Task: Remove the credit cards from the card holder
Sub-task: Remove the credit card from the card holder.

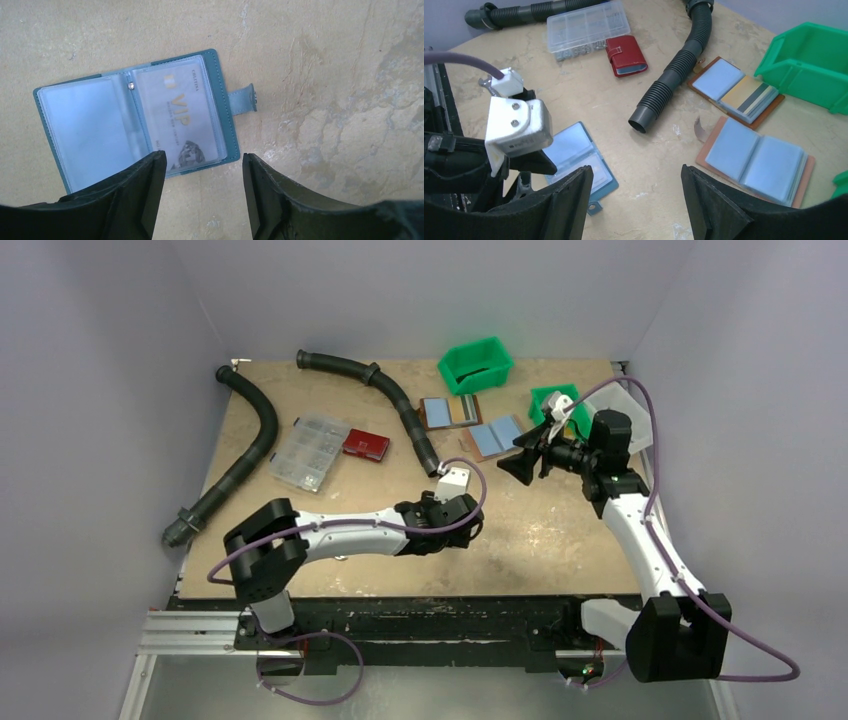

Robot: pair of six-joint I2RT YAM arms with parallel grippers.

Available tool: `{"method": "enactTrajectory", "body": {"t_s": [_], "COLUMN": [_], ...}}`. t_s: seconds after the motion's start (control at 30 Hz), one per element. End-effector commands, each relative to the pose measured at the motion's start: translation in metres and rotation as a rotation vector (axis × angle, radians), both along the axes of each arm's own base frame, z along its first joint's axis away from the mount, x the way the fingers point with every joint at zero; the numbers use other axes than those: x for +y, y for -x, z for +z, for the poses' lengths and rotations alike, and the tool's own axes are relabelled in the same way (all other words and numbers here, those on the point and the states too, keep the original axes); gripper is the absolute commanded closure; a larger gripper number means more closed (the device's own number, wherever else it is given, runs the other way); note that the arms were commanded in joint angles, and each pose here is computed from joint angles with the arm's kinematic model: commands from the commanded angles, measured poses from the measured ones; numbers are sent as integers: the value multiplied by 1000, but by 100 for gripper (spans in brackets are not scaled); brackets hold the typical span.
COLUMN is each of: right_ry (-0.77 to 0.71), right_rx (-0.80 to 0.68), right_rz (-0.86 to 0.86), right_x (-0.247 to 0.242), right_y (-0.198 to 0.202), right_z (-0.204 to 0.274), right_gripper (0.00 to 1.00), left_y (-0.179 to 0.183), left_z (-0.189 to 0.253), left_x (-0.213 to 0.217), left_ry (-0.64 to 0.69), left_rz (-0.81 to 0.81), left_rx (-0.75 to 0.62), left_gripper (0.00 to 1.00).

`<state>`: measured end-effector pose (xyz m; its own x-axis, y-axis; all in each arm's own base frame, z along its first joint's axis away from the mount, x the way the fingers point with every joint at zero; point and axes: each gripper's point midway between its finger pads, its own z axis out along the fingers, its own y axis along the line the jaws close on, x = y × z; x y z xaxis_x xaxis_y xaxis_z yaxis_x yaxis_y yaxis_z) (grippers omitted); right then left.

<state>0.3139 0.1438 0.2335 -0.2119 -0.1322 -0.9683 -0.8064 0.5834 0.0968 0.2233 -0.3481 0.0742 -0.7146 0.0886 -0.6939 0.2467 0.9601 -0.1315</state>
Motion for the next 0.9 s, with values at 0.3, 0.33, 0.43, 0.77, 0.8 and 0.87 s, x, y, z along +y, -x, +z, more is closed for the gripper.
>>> {"method": "enactTrajectory", "body": {"t_s": [0.3,0.33,0.43,0.77,0.8,0.87], "right_ry": [18,19,21,21,21,22], "right_rx": [30,35,43,51,53,54], "right_rz": [31,34,36,38,36,35], "right_x": [1,1,1,1,1,1], "right_y": [-5,-5,-6,-6,-6,-7], "right_z": [-6,-7,-9,-12,-12,-13], "right_gripper": [27,27,27,28,28,28], "left_y": [-10,-11,-13,-16,-15,-15], "left_z": [-20,-21,-25,-35,-34,-32], "left_x": [-10,-12,-15,-3,-3,-2], "left_ry": [-111,-112,-125,-212,-214,-212], "left_rz": [18,17,20,68,70,72], "left_rx": [-5,-4,-3,-3,-6,-13], "left_gripper": [44,43,42,41,40,40]}}
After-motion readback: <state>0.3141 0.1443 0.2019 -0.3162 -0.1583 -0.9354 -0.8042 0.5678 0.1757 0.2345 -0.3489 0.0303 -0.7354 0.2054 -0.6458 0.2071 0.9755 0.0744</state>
